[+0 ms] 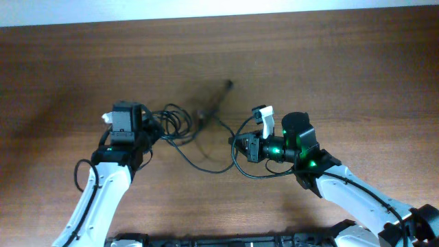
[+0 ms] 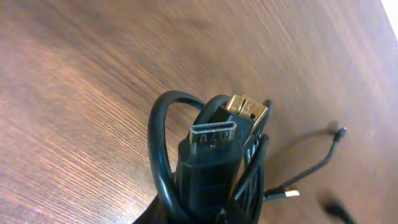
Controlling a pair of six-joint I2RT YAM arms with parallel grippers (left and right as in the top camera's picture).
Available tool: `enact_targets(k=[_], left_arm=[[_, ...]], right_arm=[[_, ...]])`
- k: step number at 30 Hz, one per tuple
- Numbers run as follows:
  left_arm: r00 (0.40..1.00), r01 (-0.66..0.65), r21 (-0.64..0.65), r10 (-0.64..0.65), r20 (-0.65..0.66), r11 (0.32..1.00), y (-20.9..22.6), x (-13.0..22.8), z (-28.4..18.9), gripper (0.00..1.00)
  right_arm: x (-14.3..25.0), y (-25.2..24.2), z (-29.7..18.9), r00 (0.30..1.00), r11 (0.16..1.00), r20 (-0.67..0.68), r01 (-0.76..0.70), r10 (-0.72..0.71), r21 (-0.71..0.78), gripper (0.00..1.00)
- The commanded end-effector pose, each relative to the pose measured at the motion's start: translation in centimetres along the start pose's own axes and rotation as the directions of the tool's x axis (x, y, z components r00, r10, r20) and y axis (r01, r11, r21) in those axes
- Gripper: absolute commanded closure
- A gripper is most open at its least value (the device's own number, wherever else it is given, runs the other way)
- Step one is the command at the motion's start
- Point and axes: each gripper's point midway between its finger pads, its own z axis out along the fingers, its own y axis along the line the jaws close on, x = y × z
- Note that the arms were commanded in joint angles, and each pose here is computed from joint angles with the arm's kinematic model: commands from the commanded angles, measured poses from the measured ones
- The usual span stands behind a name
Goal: Untangle cables
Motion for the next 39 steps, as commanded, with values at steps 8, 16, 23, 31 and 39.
enact_targets(k=[8, 16, 23, 31, 39], left_arm=[[0.984, -0.177, 0.368, 0.175, 0.040, 0.913, -7.7, -1.1, -2.0, 1.00], [0.815, -0.498, 0.614, 0.572, 0.091, 0.612, -10.8, 3.4, -4.5, 0.95], [0.757, -0.536, 0.674, 0.643, 0.118, 0.508, -11.4, 5.1, -5.3, 1.00], [0.651, -0.584, 0.725, 0.744, 0.150, 0.365, -11.8, 8.0, -4.9, 1.00], [0.650, -0.589, 0.727, 0.741, 0.167, 0.353, -12.1, 7.9, -5.0, 1.00]], right_arm=[[1.0, -2.1, -0.3, 0.999, 0.993, -0.012, -0.041, 0.042, 0.109, 0.44], [-0.4, -2.3, -1.2, 0.999, 0.996, 0.017, -0.053, 0.052, 0.071, 0.28], [-0.1, -1.5, -1.2, 0.999, 0.998, -0.005, -0.046, 0.046, 0.031, 0.16], [-1.2, 2.4, -1.4, 0.980, 0.968, 0.032, 0.197, -0.194, -0.153, 0.13], [-1.3, 2.5, -1.4, 0.998, 0.985, -0.006, -0.070, 0.070, -0.161, 0.14]])
